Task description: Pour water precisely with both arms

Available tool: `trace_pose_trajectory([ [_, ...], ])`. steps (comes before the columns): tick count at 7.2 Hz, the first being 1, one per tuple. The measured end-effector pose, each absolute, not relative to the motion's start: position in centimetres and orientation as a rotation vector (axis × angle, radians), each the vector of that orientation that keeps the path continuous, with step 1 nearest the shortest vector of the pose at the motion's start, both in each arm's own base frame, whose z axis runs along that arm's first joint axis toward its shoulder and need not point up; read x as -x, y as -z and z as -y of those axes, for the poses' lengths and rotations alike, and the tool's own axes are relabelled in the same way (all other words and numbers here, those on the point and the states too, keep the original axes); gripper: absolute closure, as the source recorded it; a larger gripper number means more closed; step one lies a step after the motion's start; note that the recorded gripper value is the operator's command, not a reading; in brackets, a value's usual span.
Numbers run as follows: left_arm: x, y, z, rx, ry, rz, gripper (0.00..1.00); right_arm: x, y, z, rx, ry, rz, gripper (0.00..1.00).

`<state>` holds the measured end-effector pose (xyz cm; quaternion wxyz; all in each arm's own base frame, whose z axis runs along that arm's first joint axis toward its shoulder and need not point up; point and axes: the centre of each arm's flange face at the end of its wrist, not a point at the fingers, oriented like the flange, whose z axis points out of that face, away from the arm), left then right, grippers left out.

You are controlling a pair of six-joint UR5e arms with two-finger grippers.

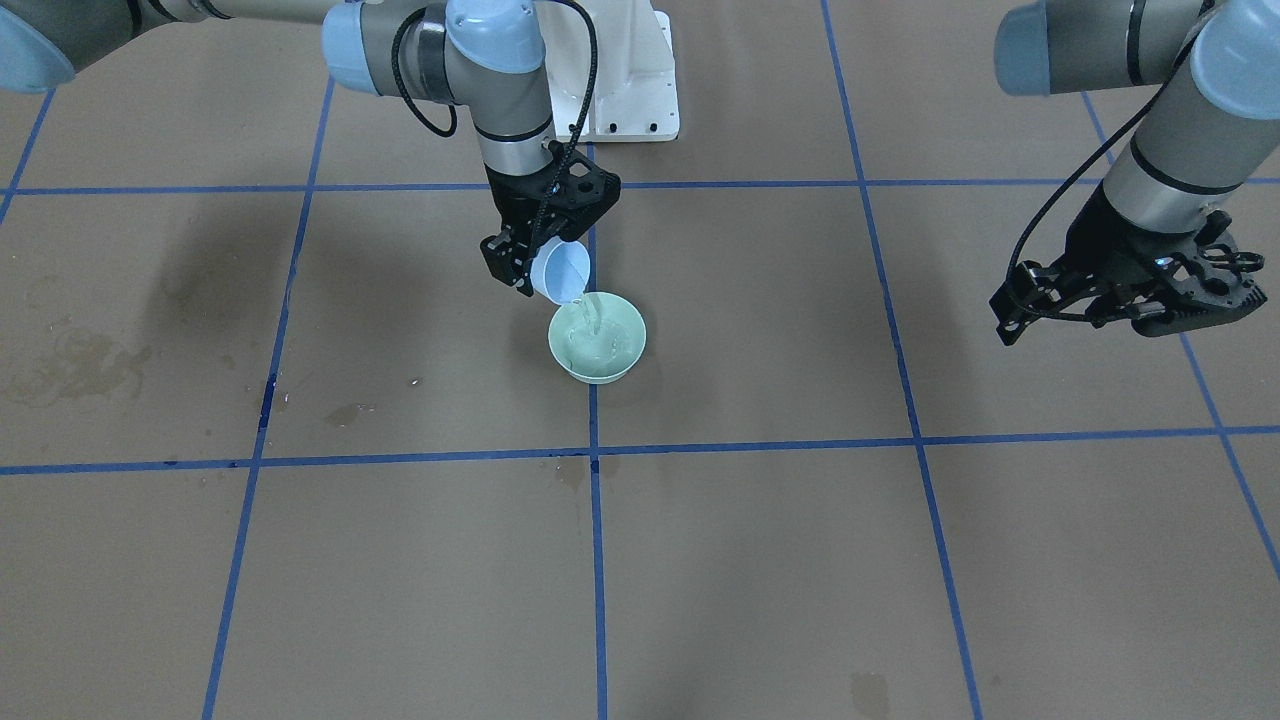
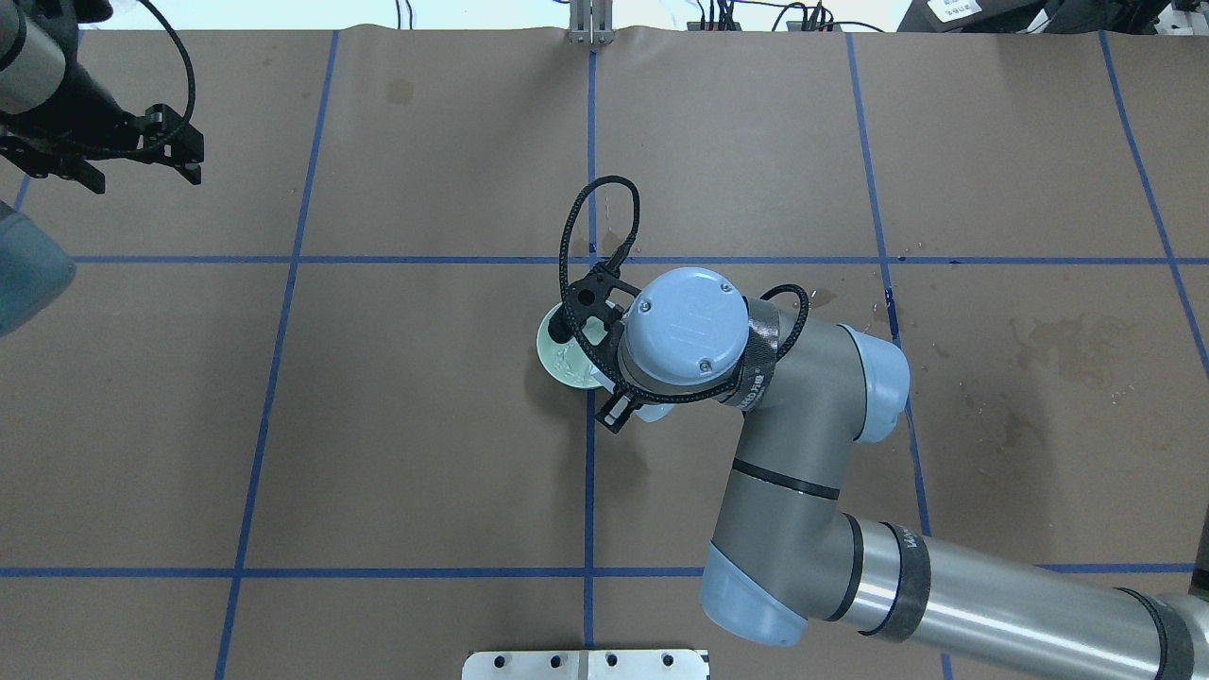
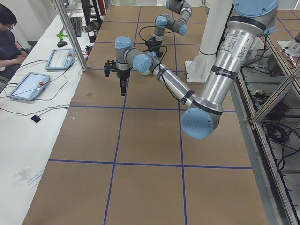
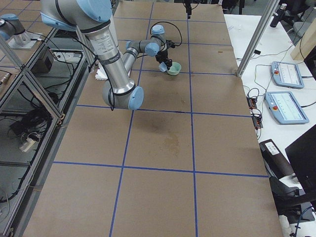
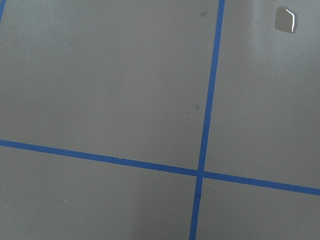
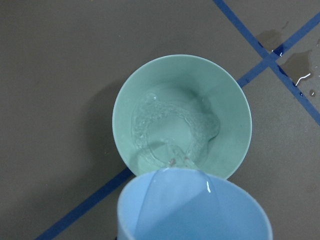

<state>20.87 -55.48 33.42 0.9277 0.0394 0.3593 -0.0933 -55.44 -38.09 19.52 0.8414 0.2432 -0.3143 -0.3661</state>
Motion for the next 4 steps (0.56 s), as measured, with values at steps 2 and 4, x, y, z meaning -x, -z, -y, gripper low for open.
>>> trace_pose_trajectory([
  [2, -20.86, -33.64, 55.44, -0.077, 0.192, -0.734, 0.0, 55.45, -19.3, 38.27, -0.481, 0.793, 0.622, 1.0],
  [4, -20.84, -33.78, 55.41, -0.076, 0.193, -0.733, 0.0, 55.55, -18.98, 38.46, -0.456, 0.811, 0.589, 1.0],
])
